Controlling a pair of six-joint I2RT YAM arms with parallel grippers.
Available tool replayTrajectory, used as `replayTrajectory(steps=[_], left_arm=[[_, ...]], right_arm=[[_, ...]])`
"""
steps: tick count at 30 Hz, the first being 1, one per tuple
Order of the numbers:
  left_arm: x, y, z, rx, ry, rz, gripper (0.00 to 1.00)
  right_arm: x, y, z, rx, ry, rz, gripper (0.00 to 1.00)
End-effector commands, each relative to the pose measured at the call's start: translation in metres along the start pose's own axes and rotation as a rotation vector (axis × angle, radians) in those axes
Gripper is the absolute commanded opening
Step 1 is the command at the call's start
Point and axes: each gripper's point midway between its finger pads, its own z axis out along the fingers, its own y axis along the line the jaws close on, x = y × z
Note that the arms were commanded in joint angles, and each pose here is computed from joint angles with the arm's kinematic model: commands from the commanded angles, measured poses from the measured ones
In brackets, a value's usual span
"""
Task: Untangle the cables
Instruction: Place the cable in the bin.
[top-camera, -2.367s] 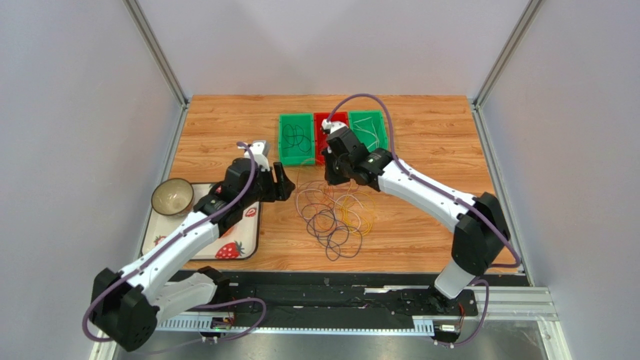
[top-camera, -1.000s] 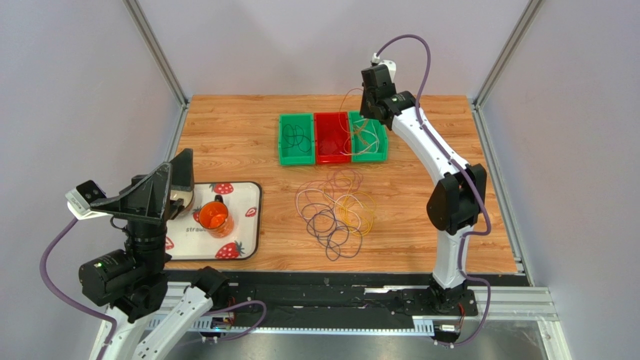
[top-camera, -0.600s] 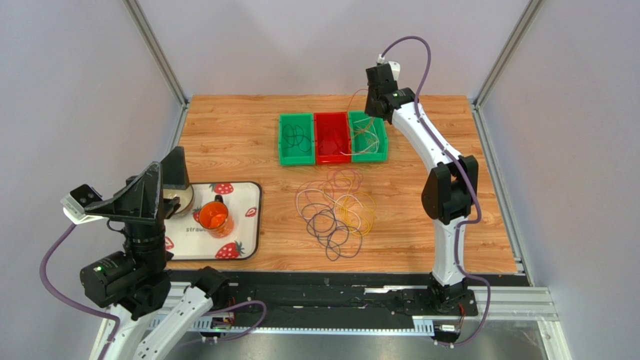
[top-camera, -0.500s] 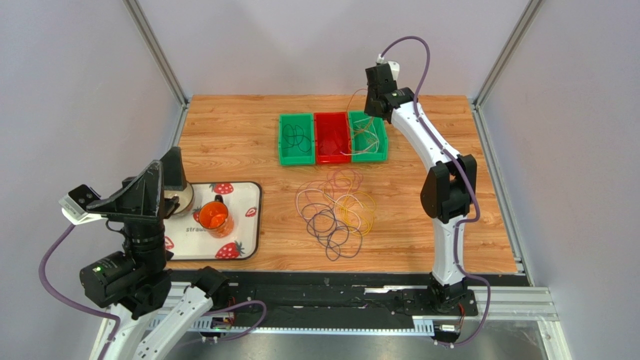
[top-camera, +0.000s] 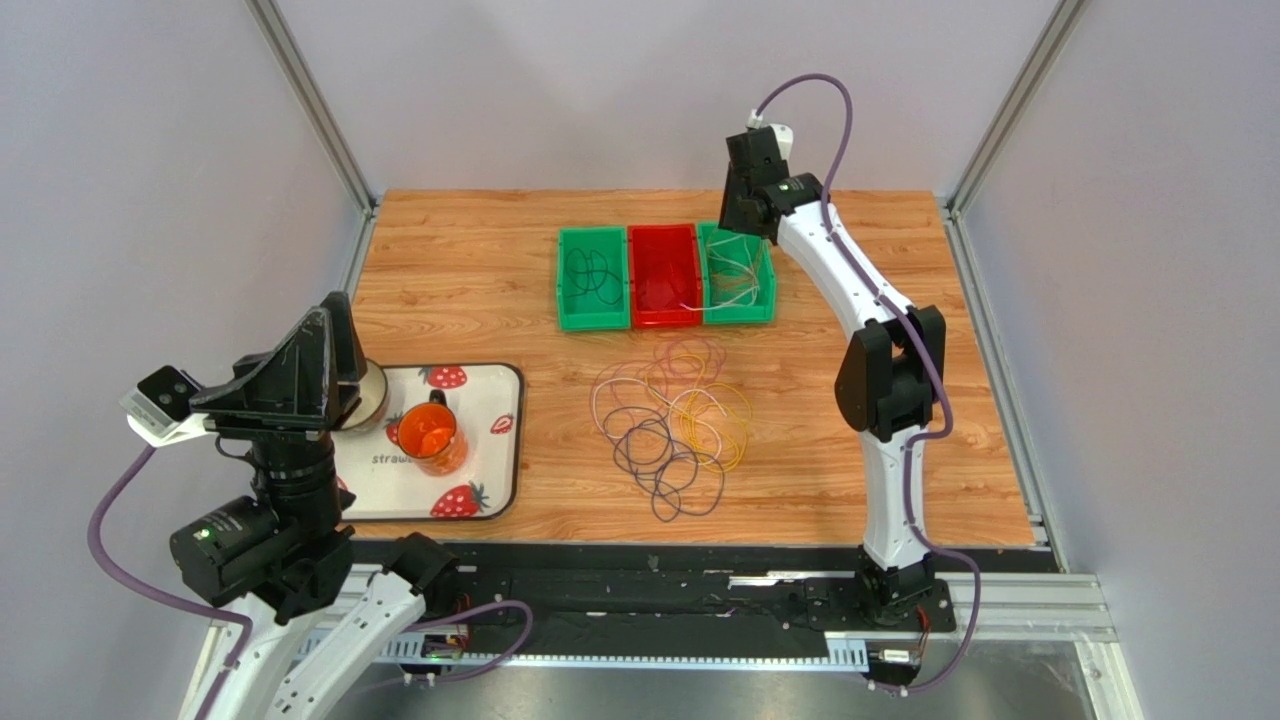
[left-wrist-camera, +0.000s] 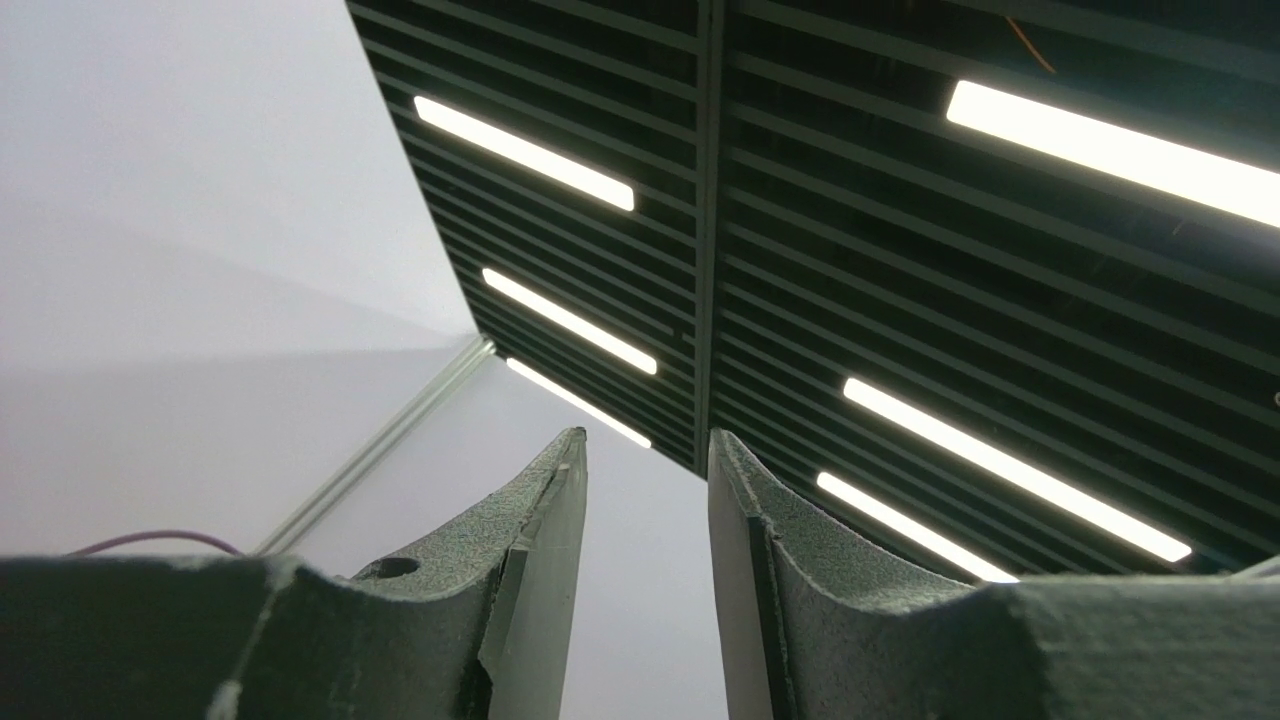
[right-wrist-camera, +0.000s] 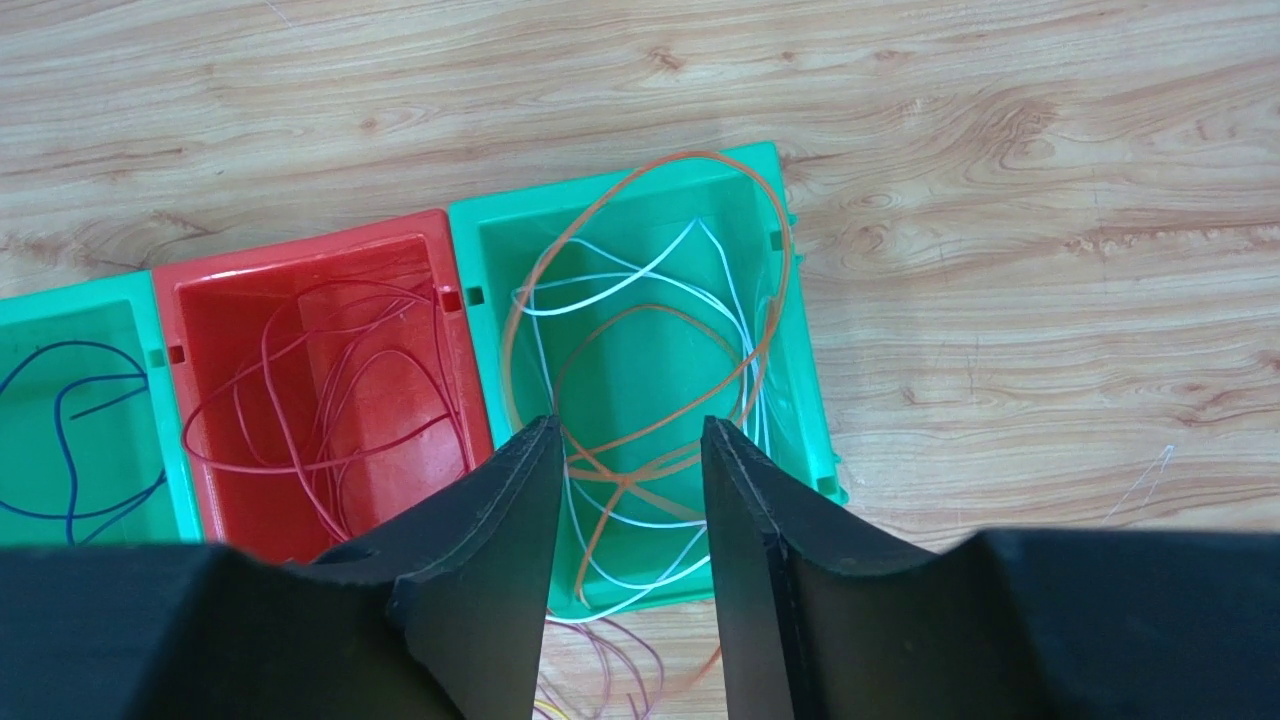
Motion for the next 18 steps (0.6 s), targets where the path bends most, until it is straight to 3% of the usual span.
replayTrajectory(steps=[1, 9, 18], left_arm=[[-0.004, -0.003, 0.004, 0.032, -0.032, 0.013, 0.38], [-0.003, 0.001, 0.002, 0.027, -0.031, 0.033, 0.34], [-0.005, 0.001, 0.002, 0.023, -0.041, 0.037, 0.33]], right_arm=[[-0.006, 0.002, -0.002, -0.013, -0.018, 0.02, 0.44], [-0.002, -0.006, -0.003, 0.012, -0.015, 0.017, 0.44], [0.001, -0.01, -0.013, 0.025, -0.007, 0.037, 0.58]])
